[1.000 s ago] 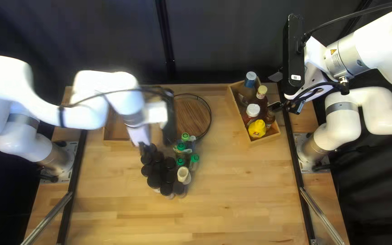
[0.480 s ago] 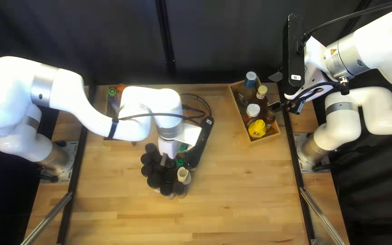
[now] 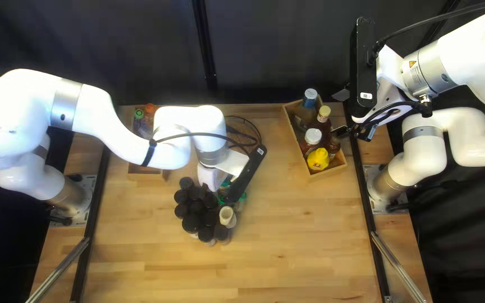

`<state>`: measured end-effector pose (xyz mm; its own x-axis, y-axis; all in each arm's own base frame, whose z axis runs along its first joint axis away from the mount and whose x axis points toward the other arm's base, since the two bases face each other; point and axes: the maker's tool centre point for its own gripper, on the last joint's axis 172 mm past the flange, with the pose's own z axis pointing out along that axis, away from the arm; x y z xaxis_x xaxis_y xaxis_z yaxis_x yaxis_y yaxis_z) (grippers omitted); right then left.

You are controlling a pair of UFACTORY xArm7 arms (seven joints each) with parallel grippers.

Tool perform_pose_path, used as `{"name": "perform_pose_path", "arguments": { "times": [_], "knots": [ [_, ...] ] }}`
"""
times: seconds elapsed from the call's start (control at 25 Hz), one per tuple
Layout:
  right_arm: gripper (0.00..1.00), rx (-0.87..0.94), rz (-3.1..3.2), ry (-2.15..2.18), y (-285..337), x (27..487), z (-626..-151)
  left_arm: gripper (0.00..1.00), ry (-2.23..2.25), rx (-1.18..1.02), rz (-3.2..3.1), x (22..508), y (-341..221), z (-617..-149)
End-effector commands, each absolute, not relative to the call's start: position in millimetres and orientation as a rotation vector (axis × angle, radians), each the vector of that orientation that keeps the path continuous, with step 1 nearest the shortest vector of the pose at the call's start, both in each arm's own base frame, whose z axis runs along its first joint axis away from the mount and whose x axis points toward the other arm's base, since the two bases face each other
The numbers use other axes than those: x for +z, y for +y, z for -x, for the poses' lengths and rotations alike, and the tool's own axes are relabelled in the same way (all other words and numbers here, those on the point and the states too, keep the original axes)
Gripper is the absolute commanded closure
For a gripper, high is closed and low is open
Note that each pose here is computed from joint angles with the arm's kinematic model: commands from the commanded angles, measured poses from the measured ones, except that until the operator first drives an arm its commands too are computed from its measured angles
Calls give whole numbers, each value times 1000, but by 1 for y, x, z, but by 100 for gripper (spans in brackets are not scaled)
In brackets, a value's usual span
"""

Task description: Separate condiments, baby food and spices and place it in 3 different racks/containers

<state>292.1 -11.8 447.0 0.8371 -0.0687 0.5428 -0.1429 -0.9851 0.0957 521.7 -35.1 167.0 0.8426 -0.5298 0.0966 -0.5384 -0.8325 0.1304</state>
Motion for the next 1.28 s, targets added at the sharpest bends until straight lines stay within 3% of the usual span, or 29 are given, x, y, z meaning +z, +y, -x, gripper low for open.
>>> {"name": "perform_pose_path", "arguments": {
  "times": [0.04, 0.32, 0.36, 0.4, 0.44, 0.48, 0.88, 1.28],
  "knots": [
    [0, 844, -2883, -167, -12, 447, -292, 0, -893, 80, -2853, 160, -30, -521],
    [0, 844, -2883, -167, -12, 447, -292, 0, -916, 67, -2844, 152, -28, -519],
    [0, 844, -2883, -167, -12, 447, -292, 7, -918, 66, -2845, 152, -28, -519],
    [0, 844, -2883, -167, -12, 447, -292, 33, -921, 64, -2847, 152, -28, -518],
    [0, 844, -2883, -167, -12, 447, -292, 33, -922, 62, -2850, 152, -28, -518],
    [0, 844, -2883, -167, -12, 447, -292, 96, -922, 60, -2853, 152, -28, -518],
    [0, 844, -2883, -167, -12, 447, -292, 100, -897, 66, -2893, 162, -15, -518],
    [0, 844, -2883, -167, -12, 447, -292, 100, -793, 41, -3000, 231, 16, -480]
  ]
}}
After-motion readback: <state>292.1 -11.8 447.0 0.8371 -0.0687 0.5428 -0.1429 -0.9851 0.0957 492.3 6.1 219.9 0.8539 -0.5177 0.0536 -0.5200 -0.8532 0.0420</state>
